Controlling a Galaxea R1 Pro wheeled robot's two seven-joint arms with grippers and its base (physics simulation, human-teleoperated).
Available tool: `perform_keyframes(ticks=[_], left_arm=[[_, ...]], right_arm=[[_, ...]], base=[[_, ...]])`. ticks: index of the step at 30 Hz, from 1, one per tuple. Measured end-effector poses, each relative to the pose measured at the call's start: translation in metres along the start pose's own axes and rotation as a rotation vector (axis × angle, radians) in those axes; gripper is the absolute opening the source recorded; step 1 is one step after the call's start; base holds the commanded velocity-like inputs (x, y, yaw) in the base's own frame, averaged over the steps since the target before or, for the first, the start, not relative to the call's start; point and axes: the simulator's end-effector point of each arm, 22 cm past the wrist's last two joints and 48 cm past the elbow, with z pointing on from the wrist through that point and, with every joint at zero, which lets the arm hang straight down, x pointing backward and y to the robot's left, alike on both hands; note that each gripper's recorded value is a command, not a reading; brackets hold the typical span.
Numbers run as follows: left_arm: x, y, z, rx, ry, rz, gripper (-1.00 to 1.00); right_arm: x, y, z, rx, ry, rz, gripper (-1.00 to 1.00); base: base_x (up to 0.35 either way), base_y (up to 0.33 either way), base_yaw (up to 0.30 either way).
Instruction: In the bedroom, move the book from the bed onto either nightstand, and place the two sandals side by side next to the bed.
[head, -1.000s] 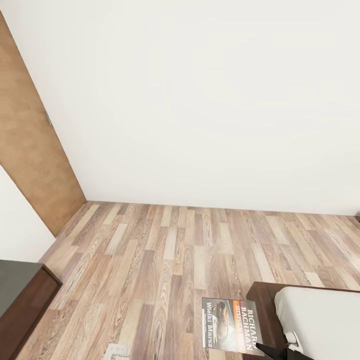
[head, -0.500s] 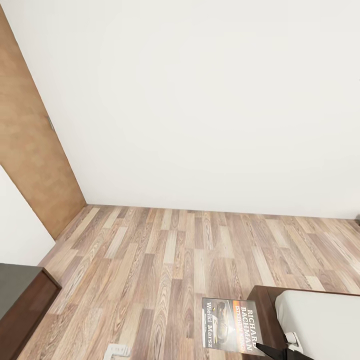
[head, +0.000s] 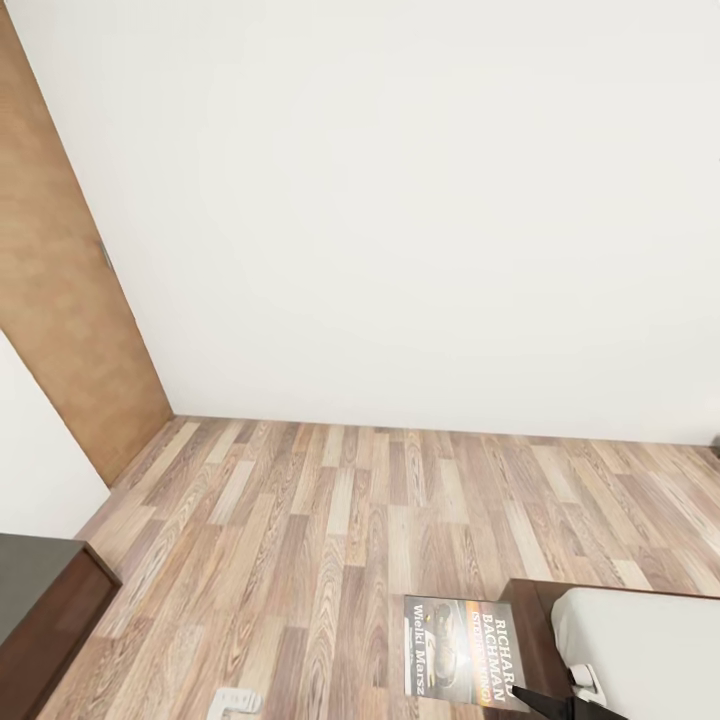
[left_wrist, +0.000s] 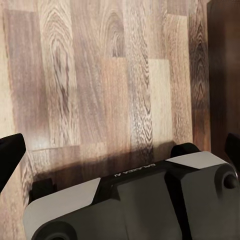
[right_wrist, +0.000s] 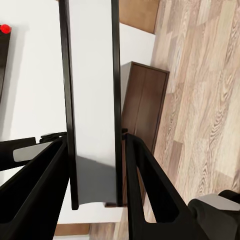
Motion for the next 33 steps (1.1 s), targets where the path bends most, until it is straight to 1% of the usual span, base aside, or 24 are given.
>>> perform_keyframes(ticks=[33], left_arm=[[-0.023,-0.004,-0.009,0.0,-0.049,0.02,1.0]], right_arm=[[-0.012,0.015,0.0,-0.02,-0.018,-0.047,-1.0]], base=[[0.0,0.0,0.0]])
